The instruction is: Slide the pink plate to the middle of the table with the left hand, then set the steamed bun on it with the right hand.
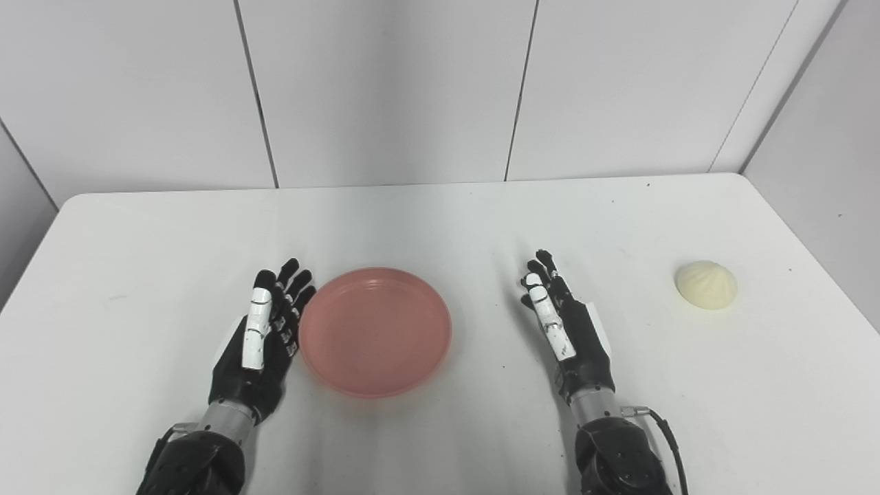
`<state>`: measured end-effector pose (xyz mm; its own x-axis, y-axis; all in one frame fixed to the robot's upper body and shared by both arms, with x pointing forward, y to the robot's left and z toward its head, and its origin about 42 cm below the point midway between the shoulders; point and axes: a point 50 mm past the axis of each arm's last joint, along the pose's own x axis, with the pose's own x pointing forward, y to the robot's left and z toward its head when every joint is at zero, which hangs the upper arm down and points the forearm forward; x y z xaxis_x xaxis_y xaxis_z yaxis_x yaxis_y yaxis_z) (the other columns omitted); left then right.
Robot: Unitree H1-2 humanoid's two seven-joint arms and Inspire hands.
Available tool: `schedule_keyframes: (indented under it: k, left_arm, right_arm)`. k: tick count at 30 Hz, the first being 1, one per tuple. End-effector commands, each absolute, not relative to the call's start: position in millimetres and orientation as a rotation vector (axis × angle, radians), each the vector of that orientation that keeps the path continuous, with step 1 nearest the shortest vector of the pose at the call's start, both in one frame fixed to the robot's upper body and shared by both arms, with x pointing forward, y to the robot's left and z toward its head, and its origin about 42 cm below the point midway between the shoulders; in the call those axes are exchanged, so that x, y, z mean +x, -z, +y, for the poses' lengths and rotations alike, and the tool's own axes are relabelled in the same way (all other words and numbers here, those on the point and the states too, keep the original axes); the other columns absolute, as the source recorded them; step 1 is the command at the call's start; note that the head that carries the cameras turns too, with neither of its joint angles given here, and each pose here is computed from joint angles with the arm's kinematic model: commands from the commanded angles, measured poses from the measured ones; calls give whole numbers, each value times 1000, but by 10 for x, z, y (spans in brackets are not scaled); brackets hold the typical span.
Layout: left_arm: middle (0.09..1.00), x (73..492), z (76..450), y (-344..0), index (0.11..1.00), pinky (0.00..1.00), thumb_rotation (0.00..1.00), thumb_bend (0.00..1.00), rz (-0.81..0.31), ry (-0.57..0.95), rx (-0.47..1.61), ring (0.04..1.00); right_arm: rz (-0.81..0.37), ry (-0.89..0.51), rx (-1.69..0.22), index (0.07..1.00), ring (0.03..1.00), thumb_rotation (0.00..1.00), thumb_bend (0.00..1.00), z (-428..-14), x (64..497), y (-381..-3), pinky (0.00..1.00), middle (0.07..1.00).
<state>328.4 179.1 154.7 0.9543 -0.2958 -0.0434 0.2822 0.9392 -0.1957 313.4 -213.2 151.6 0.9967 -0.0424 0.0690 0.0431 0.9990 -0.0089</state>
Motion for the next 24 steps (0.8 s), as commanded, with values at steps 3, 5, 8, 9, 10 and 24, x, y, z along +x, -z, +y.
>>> schedule_keyframes:
  k: [3,5,8,9,10,24]
  left_arm:
    - [994,3258,1615,-1690,996,989,1000,674,32,332,-163,993]
    - [998,3258,1572,-1685,998,993,994,695,40,341,-163,998]
    - [1000,3265,1520,-1660,1000,994,985,715,37,341,-161,998]
    - [1000,3267,1510,-1649,999,993,985,716,34,342,-161,998]
    - [1000,3271,1498,-1638,1000,992,984,717,30,346,-157,998]
    - [1000,3283,1464,-1578,1000,1000,958,823,-7,403,-187,1000]
  right_arm:
    - [-137,27,-26,948,903,826,558,-2238,3133,-1696,891,928]
    - [-133,30,-19,944,901,827,557,-2285,3123,-1703,890,925]
    - [-128,36,-13,934,892,801,568,-2343,3113,-1702,888,918]
    - [-128,36,-12,934,892,801,568,-2354,3114,-1700,889,918]
    - [-128,35,-12,935,892,799,568,-2364,3115,-1698,891,919]
    - [-131,28,-17,940,892,799,553,-2391,3124,-1677,902,920]
